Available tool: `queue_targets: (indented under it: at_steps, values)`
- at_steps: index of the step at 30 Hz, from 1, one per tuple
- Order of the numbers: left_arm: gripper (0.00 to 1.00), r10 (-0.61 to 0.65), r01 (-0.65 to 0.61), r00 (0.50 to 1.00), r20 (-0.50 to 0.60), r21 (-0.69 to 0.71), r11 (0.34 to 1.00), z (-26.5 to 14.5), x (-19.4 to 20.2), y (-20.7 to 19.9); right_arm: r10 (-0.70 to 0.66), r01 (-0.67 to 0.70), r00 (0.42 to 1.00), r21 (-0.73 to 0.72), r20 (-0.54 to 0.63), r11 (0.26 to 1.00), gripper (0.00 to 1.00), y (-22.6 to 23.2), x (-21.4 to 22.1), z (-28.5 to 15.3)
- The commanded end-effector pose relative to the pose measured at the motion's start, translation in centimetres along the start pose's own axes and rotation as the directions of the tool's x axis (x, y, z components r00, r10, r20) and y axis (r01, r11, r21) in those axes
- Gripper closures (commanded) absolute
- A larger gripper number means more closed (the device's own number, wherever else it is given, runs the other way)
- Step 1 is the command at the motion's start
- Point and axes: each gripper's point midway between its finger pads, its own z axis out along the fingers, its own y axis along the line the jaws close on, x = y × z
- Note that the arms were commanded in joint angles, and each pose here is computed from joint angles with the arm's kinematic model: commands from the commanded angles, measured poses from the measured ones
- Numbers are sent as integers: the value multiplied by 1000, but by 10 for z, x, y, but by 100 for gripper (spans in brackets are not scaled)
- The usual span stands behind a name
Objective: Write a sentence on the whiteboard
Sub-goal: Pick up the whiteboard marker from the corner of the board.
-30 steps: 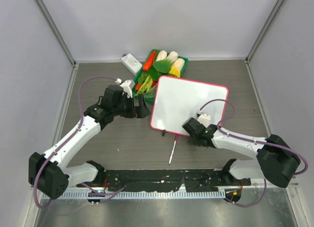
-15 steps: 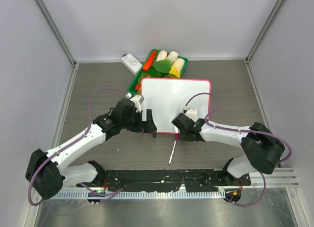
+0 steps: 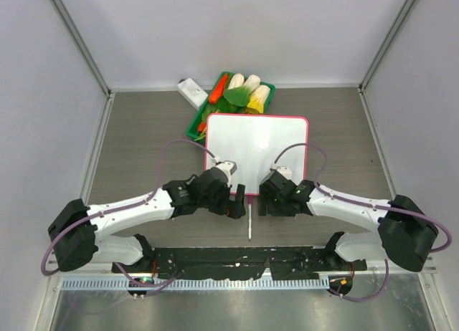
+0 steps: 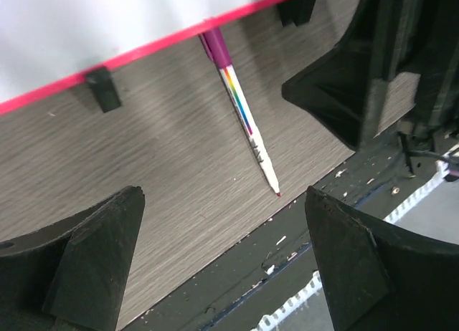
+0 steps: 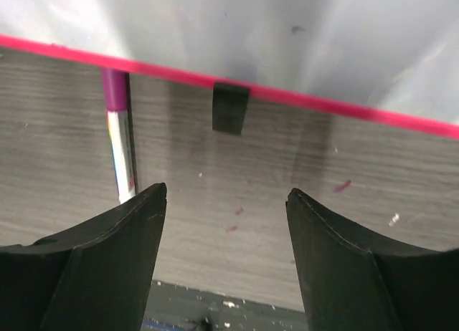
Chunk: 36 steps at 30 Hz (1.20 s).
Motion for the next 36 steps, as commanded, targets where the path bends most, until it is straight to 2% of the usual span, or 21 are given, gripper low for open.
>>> queue_targets:
  at_steps: [1, 5, 6, 9, 12, 17, 20, 27, 36]
  values:
    - [4, 47, -46, 998, 47, -12, 999, 15, -8, -30, -7, 8, 1000, -47, 7, 999, 24, 1, 0, -28]
    - [9, 116, -117, 993, -16, -58, 991, 37, 11, -46, 14, -1, 993, -108, 113, 994, 13, 10, -24, -62]
    - [11, 129, -131, 991, -30, -77, 988, 41, 17, -49, 19, -5, 989, -98, 146, 995, 8, 7, -32, -66]
    - [16, 162, -168, 985, -62, -111, 980, 52, 27, -65, 49, -27, 970, -94, 239, 995, 1, 2, -54, -87]
    - [21, 157, -171, 983, -92, -180, 969, 64, 37, -67, 82, -62, 950, -76, 302, 995, 1, -9, -72, -98]
    - [30, 171, -198, 978, -124, -259, 945, 69, 51, -67, 156, -138, 932, -78, 328, 987, 1, -33, -90, -105]
    - [30, 164, -192, 980, -116, -304, 933, 65, 55, -62, 183, -167, 929, -75, 323, 983, 1, -48, -93, -104]
    - [29, 105, -96, 994, 15, -308, 947, 40, 42, -51, 196, -187, 928, -59, 316, 981, 0, -63, -97, -102]
    - [33, 88, -92, 996, -26, -305, 948, 56, 55, -51, 207, -206, 907, -41, 367, 978, 1, -75, -121, -109]
